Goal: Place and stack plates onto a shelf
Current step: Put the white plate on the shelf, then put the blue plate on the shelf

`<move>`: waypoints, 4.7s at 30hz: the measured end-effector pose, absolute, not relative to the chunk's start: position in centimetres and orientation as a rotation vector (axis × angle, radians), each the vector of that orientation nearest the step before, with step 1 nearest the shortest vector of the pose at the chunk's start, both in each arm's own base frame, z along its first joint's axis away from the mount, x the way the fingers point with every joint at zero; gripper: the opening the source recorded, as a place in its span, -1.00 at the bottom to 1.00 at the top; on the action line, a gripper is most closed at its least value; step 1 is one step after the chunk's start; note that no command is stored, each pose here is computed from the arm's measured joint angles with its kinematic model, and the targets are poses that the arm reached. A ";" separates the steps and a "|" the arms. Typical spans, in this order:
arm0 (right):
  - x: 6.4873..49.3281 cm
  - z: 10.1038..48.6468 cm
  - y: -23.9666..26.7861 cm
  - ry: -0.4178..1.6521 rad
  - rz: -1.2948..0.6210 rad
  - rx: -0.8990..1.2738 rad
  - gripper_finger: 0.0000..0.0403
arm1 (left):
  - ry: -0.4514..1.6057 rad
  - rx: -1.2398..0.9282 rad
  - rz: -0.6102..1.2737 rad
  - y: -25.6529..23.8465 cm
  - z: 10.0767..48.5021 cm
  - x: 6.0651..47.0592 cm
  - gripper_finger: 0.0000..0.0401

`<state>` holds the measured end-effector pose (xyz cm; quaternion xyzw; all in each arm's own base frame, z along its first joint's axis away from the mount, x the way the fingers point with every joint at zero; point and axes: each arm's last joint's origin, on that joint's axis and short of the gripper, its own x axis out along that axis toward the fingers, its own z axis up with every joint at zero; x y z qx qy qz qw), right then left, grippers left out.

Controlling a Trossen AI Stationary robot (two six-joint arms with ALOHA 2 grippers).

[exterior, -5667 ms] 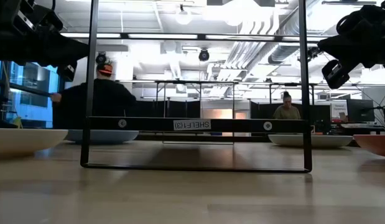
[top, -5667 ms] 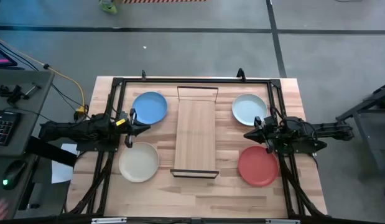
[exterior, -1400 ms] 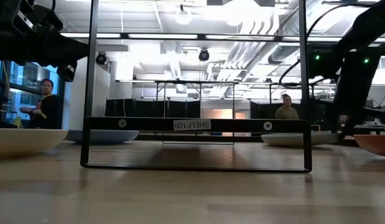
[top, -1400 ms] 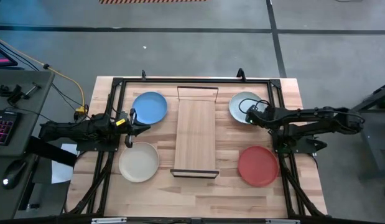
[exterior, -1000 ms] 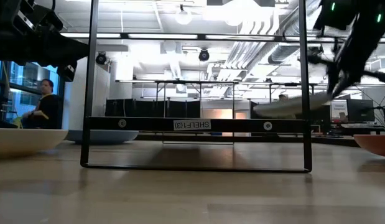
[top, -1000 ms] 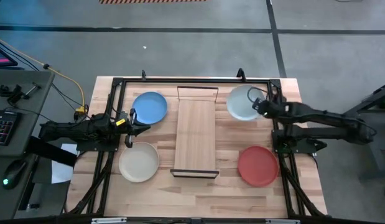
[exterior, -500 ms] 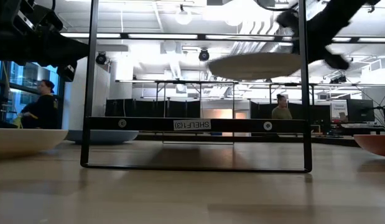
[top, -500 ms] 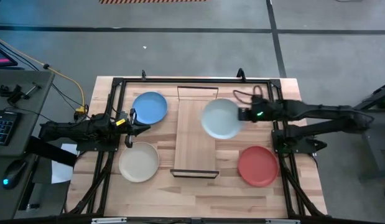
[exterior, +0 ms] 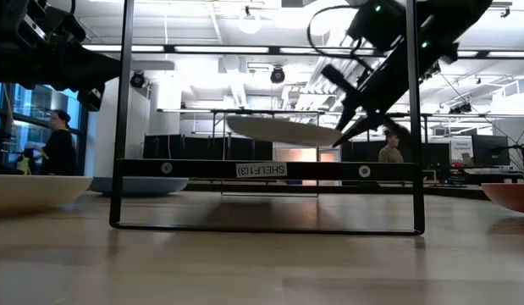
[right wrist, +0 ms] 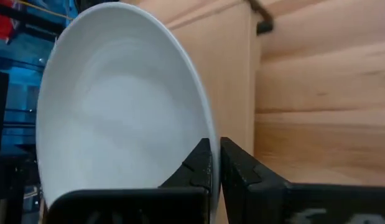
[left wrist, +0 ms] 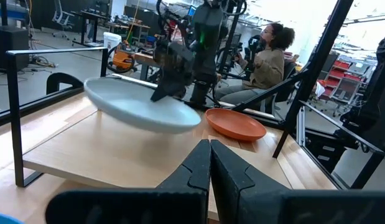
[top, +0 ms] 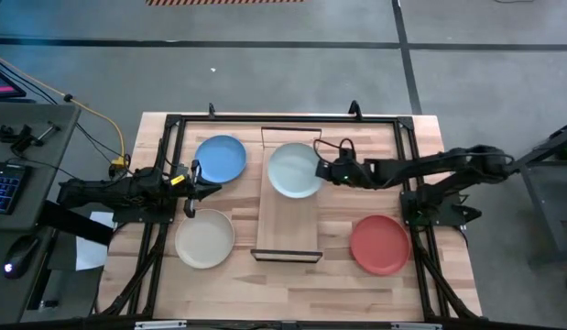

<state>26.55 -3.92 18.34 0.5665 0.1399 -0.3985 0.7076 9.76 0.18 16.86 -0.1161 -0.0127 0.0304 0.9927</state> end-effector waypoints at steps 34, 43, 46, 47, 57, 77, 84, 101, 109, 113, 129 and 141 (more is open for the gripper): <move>28.6 15.4 -5.3 0.269 -0.904 1.361 -0.54 | -0.026 -0.233 0.061 0.2 16.9 9.8 -1.00; 25.6 17.9 -6.0 0.462 -0.889 1.169 -0.41 | -0.025 -0.233 0.060 0.2 16.8 9.8 -1.00; 23.4 19.3 -5.5 0.580 -0.875 1.097 -0.41 | -0.025 -0.233 0.061 0.2 16.8 9.8 -1.00; 22.7 19.6 -5.2 0.637 -0.854 1.075 -0.41 | -0.025 -0.233 0.060 0.2 16.8 9.8 -1.00; 17.9 22.2 -1.8 0.872 -0.685 0.977 -0.41 | -0.025 -0.233 0.060 0.2 16.9 9.8 -1.00; 18.1 30.0 -0.8 0.193 -0.297 0.429 -0.41 | -0.308 -0.344 0.107 0.4 19.4 9.3 -1.00; 18.1 30.0 -1.0 0.183 -0.337 0.432 -0.41 | -0.801 -0.538 0.265 1.2 23.3 7.1 -1.00; 18.1 30.0 -1.1 0.170 -0.381 0.451 -0.41 | 0.651 -0.544 0.602 2.4 23.9 13.2 -0.21; 18.1 29.9 -1.1 0.177 -0.382 0.450 -0.41 | 1.052 -0.394 0.554 3.3 19.7 16.4 -0.13; 18.1 29.9 -1.1 0.177 -0.382 0.450 -0.41 | 1.101 -0.333 0.556 3.8 18.3 17.8 -0.13; 17.9 29.3 -1.1 0.239 -0.396 0.439 -0.41 | 1.332 -0.148 0.584 4.8 14.2 19.5 -0.33; 17.9 29.3 -1.1 0.238 -0.396 0.440 -0.41 | 1.322 -0.124 0.616 6.0 18.9 19.8 -0.98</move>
